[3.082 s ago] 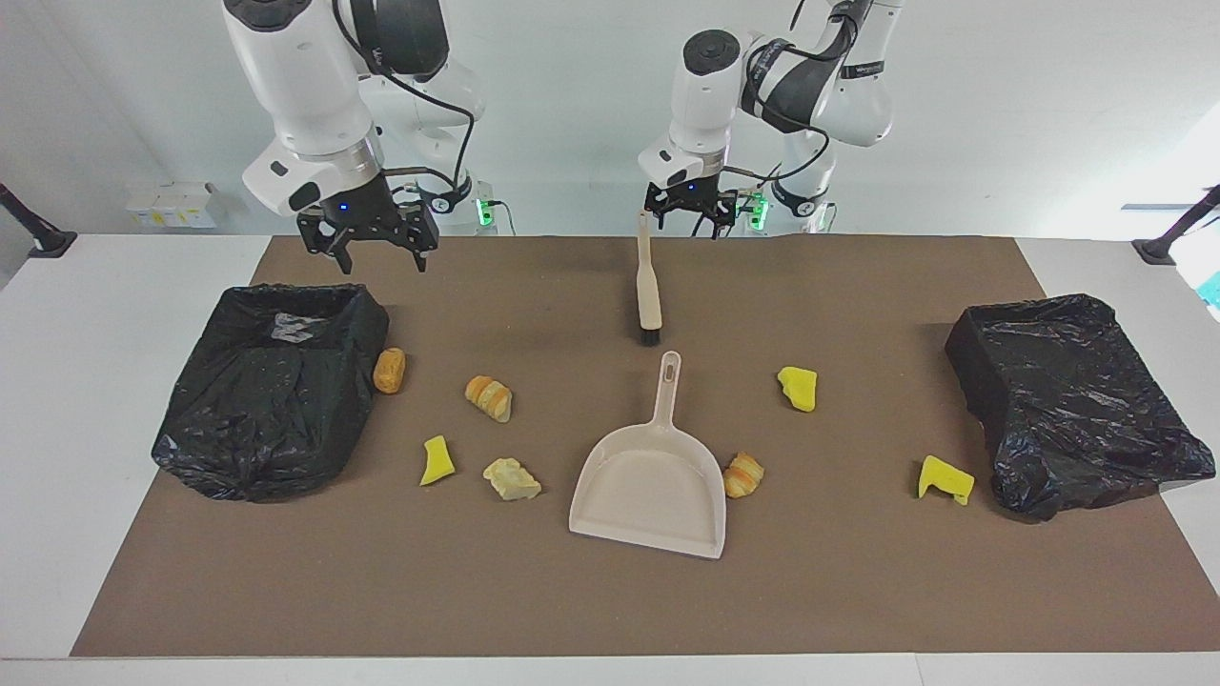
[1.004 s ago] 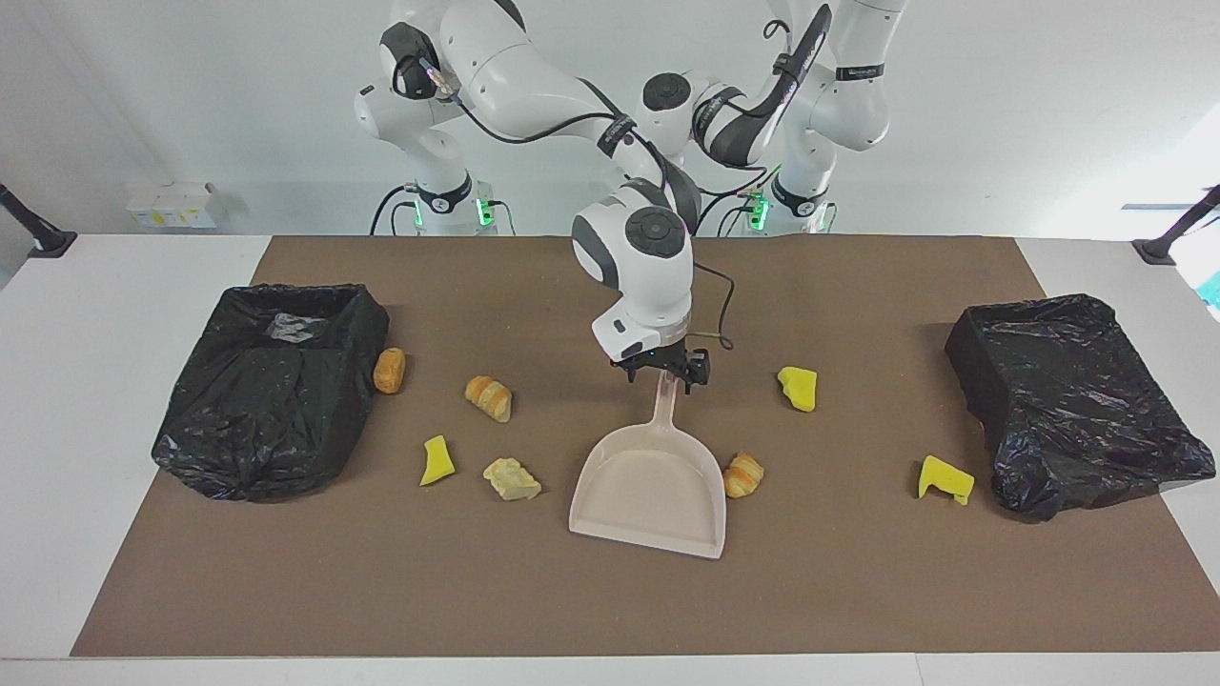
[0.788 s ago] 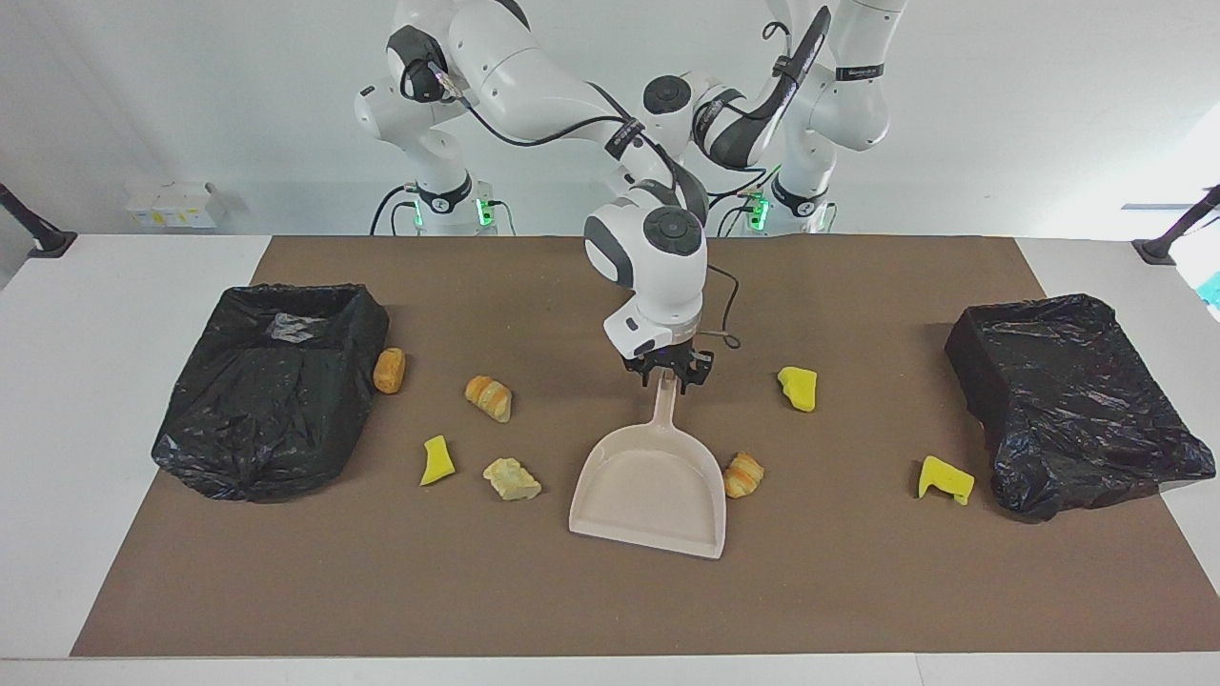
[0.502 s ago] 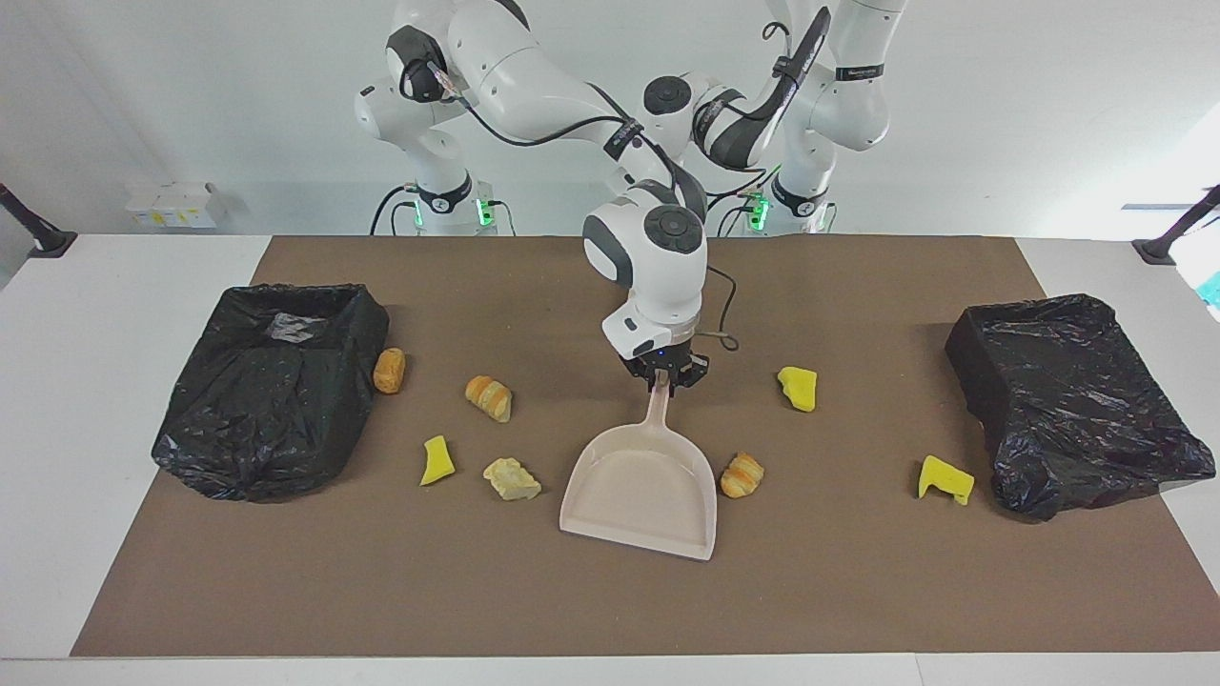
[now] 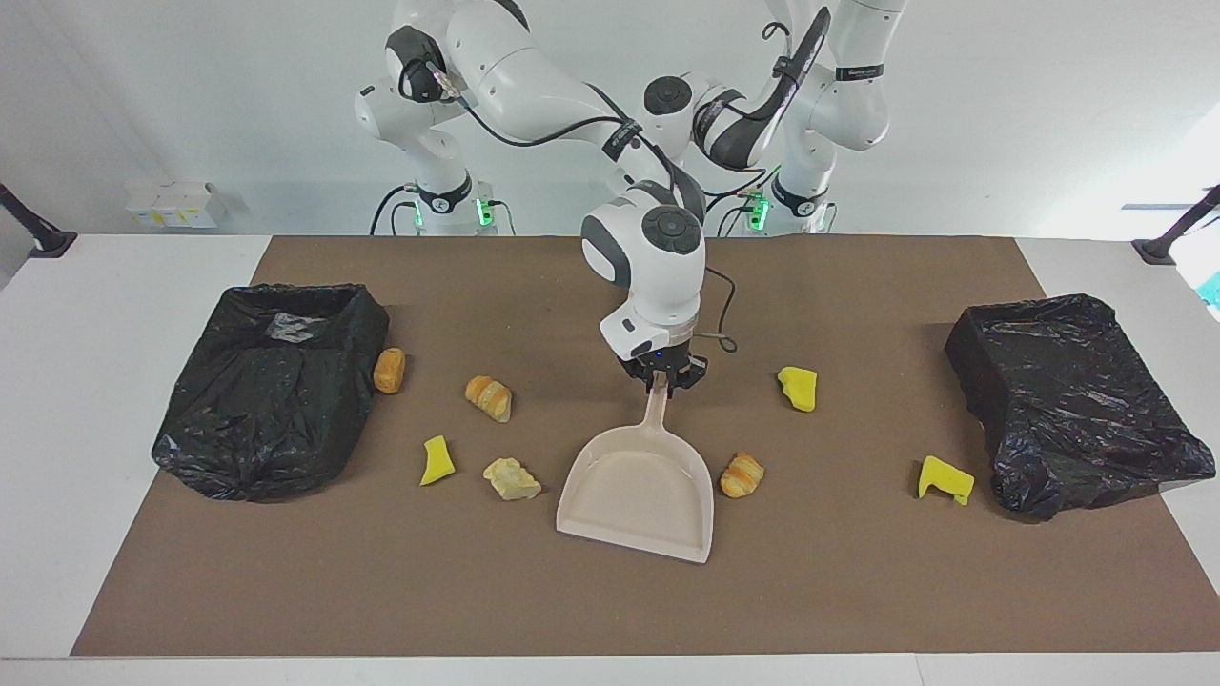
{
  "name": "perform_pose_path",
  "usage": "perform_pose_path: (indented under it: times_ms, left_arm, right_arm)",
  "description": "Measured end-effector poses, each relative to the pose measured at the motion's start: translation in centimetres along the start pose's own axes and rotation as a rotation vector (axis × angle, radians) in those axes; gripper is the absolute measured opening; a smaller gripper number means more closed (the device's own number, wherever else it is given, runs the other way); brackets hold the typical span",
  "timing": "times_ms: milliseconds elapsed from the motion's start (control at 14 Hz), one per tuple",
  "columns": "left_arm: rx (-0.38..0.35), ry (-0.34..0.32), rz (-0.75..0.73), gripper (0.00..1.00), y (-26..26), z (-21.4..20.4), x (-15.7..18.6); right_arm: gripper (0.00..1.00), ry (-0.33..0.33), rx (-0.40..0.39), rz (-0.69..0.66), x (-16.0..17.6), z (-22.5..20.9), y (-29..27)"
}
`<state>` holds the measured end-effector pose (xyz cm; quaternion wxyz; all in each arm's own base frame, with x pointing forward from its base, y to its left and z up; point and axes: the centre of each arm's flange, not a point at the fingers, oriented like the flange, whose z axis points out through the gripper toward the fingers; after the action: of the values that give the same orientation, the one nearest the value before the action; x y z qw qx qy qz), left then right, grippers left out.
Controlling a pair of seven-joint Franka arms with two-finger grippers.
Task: Sweep and dump trash in bin
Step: 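Grasp the dustpan handle with the right gripper and drag it nearer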
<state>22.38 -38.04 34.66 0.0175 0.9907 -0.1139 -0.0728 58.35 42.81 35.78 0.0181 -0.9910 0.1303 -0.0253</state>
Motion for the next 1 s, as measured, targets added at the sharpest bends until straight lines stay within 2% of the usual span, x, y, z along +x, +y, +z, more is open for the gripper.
perform_pose_path:
  times_ms: [215, 358, 502, 717, 1004]
  left_arm:
    - [0.007, -0.009, -0.002, 0.49, 0.0, 0.5, 0.1]
    - [0.007, -0.010, 0.001, 0.26, 0.0, 0.5, 0.1]
    - [0.010, -0.017, -0.001, 0.26, 0.0, 0.3, 0.2]
    - [0.039, -0.080, -0.025, 0.26, -0.5, -1.9, 1.0]
    - [0.006, -0.066, -0.122, 0.26, -4.3, -6.4, 3.7]
  right_arm:
    - [0.33, 0.018, 0.011, -0.070, 1.7, -2.5, 1.4]
    - [0.33, 0.028, 0.013, -0.154, 2.8, -4.7, 2.9]
    - [0.33, 0.025, 0.004, -0.235, 3.8, -6.2, 4.9]
    - [0.33, -0.013, -0.031, -0.385, 4.8, -7.1, 7.7]
    - [0.33, -0.086, -0.062, -0.685, 5.9, -8.6, 11.1]
